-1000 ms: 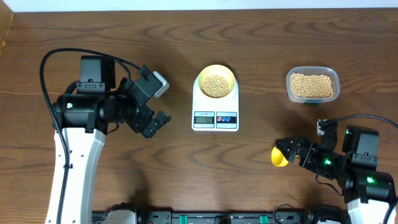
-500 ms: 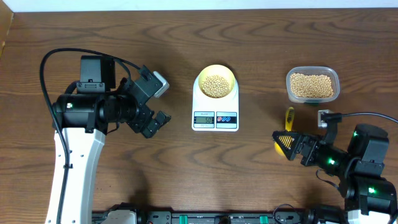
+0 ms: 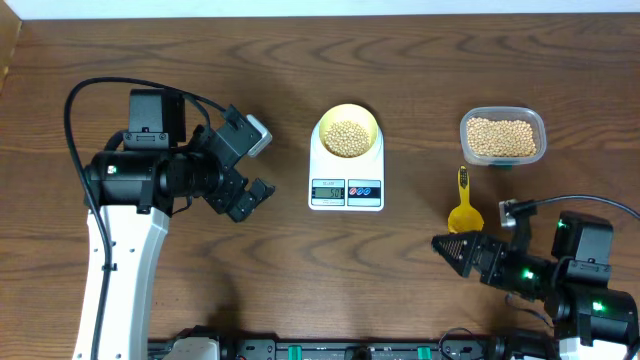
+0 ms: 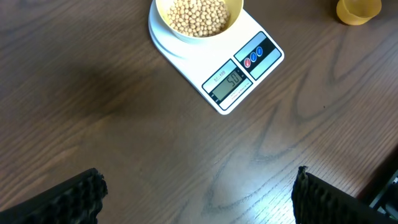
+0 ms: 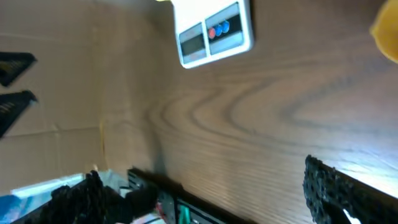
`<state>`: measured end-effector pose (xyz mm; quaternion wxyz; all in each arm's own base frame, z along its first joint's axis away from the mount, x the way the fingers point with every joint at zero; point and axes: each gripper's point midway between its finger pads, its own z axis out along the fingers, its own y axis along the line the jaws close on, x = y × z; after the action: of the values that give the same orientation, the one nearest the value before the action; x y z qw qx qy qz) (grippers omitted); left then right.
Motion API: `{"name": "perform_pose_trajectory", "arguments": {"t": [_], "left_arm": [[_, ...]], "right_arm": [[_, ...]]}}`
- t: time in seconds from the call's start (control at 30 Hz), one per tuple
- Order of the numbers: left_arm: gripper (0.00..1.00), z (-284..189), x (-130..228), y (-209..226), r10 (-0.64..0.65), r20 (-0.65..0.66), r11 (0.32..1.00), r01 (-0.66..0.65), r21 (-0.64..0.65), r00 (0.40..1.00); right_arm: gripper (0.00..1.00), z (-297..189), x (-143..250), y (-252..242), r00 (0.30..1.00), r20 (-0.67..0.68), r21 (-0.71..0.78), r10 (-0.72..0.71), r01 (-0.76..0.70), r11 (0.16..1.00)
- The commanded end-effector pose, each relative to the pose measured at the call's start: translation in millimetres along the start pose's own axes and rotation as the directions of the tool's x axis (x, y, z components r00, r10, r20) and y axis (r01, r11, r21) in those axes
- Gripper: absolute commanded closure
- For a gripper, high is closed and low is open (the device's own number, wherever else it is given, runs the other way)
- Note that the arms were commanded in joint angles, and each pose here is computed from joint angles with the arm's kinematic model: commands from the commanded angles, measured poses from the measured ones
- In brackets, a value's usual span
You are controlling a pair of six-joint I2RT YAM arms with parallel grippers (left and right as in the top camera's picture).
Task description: Scoop item into bowl and weigh 50g on scale
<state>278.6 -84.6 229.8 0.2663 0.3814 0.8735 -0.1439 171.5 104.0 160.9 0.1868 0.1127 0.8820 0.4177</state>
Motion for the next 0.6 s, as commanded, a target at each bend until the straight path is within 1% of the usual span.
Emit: {"name": "perform_pose_trajectory", "arguments": {"t": [0.0, 0.2, 0.33, 0.37, 0.4, 0.43, 0.5, 0.57], "left_arm": [[0.02, 0, 0, 0, 0.0, 0.002, 1.0, 0.0, 0.007, 1.0], [0.02, 0, 0, 0, 0.0, 0.002, 1.0, 0.0, 0.007, 1.0], [0.02, 0, 0, 0, 0.0, 0.002, 1.0, 0.0, 0.007, 1.0], [0.02, 0, 0, 0, 0.0, 0.002, 1.0, 0.0, 0.007, 1.0], [0.02, 0, 0, 0, 0.0, 0.002, 1.0, 0.0, 0.007, 1.0], [0.02, 0, 0, 0, 0.0, 0.002, 1.0, 0.0, 0.007, 1.0], [0.02, 0, 0, 0, 0.0, 0.002, 1.0, 0.0, 0.007, 1.0], [0.02, 0, 0, 0, 0.0, 0.002, 1.0, 0.0, 0.007, 1.0]], "right_arm": [[0.01, -4, -5, -10, 0.995, 0.023, 0.074, -0.096, 0.094, 0.993], [0.01, -4, -11, -10, 0.964, 0.033, 0.088, -0.263, 0.26, 0.962], [0.01, -4, -17, -6, 0.939, 0.049, 0.079, -0.34, 0.336, 0.939], [0.01, -4, -15, 2, 0.913, 0.051, 0.039, -0.404, 0.403, 0.914], [0.01, -4, -13, 15, 0.84, 0.07, -0.029, -0.537, 0.54, 0.841], [0.01, -5, -14, 22, 0.772, 0.095, -0.051, -0.628, 0.634, 0.772], [0.01, -5, -20, 25, 0.715, 0.118, -0.036, -0.689, 0.696, 0.717], [0.01, -7, -32, 30, 0.625, 0.16, 0.0, -0.764, 0.774, 0.634]]}}
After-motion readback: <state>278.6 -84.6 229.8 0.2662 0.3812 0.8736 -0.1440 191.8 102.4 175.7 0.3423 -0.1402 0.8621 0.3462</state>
